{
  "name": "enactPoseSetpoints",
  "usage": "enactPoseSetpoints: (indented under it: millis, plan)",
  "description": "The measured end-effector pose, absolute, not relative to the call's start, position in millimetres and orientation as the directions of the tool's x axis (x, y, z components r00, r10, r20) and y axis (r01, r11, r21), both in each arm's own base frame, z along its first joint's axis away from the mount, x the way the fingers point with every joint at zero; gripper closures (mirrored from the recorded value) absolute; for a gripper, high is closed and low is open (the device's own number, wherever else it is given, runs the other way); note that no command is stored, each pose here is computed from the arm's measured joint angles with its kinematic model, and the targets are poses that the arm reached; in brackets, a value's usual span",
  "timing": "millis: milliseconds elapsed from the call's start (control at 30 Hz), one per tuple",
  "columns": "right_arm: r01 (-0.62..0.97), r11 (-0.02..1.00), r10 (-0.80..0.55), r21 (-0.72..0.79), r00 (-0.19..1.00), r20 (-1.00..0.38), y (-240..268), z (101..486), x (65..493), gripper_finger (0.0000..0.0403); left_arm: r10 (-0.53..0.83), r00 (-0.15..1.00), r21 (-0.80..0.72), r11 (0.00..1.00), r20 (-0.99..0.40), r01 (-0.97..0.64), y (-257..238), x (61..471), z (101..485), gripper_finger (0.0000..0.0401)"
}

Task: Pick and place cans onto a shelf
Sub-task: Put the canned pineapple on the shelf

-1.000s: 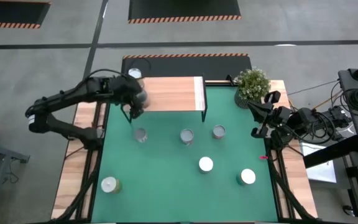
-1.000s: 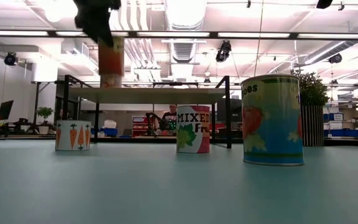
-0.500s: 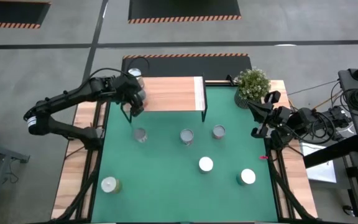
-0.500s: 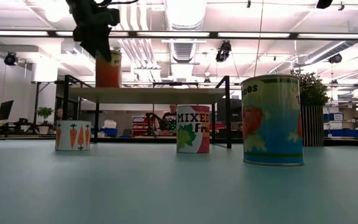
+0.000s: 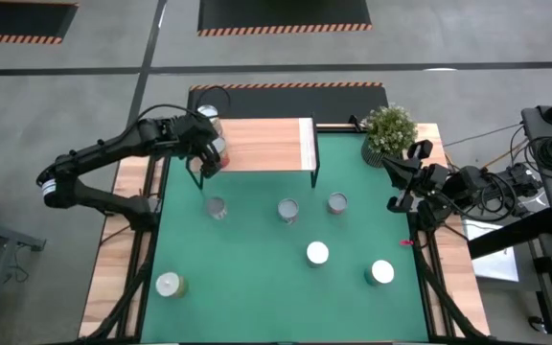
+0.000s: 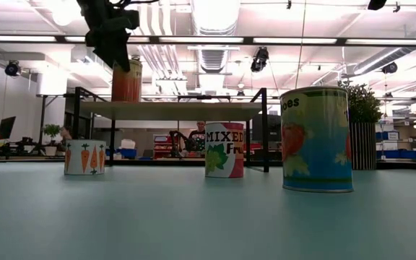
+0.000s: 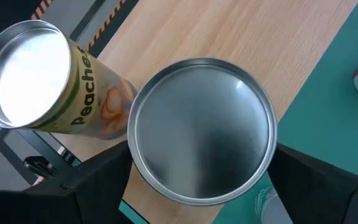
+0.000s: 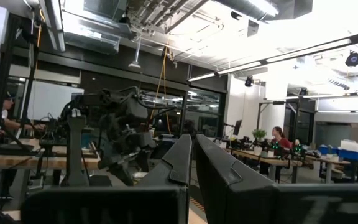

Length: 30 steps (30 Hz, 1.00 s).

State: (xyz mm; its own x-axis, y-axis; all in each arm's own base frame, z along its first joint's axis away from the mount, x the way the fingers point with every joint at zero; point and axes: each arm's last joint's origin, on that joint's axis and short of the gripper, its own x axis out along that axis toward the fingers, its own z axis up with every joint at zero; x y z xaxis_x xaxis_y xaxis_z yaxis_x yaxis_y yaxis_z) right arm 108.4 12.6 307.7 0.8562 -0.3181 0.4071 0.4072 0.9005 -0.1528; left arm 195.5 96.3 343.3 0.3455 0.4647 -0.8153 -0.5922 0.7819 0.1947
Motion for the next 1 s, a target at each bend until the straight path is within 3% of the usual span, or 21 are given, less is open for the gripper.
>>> enactPoseSetpoints:
  millis: [300, 433, 600, 833, 900, 1000]
  plan:
    - [0.407, 0.901, -0.318, -0.153, 0.856, 0.407, 13, 308, 108, 0.0390, 0.489, 0.437, 0.156, 0.781, -0.755, -0.605, 93, 192, 383, 0.0060]
    - [0.407, 0.900, -0.318, -0.153, 0.856, 0.407, 13, 308, 108, 0.0390, 0.494, 0.476, 0.088, 0.755, -0.727, -0.649, 92, 195, 391, 0.0081]
    - [0.407, 0.900, -0.318, -0.153, 0.857, 0.406, 13, 308, 108, 0.0390, 0.486, 0.454, 0.022, 0.701, -0.747, -0.713, 93, 198, 385, 0.0168]
    - [0.406, 0.900, -0.318, -0.155, 0.858, 0.404, 13, 307, 109, 0.0390, 0.466, 0.411, 0.027, 0.686, -0.784, -0.727, 94, 200, 374, 0.0368]
    - [0.406, 0.900, -0.318, -0.155, 0.858, 0.404, 13, 307, 109, 0.0390, 0.460, 0.405, 0.028, 0.688, -0.791, -0.726, 94, 200, 372, 0.0390]
    - [0.406, 0.900, -0.318, -0.156, 0.858, 0.403, 13, 307, 109, 0.0390, 0.439, 0.398, 0.031, 0.702, -0.806, -0.711, 93, 199, 369, 0.0378]
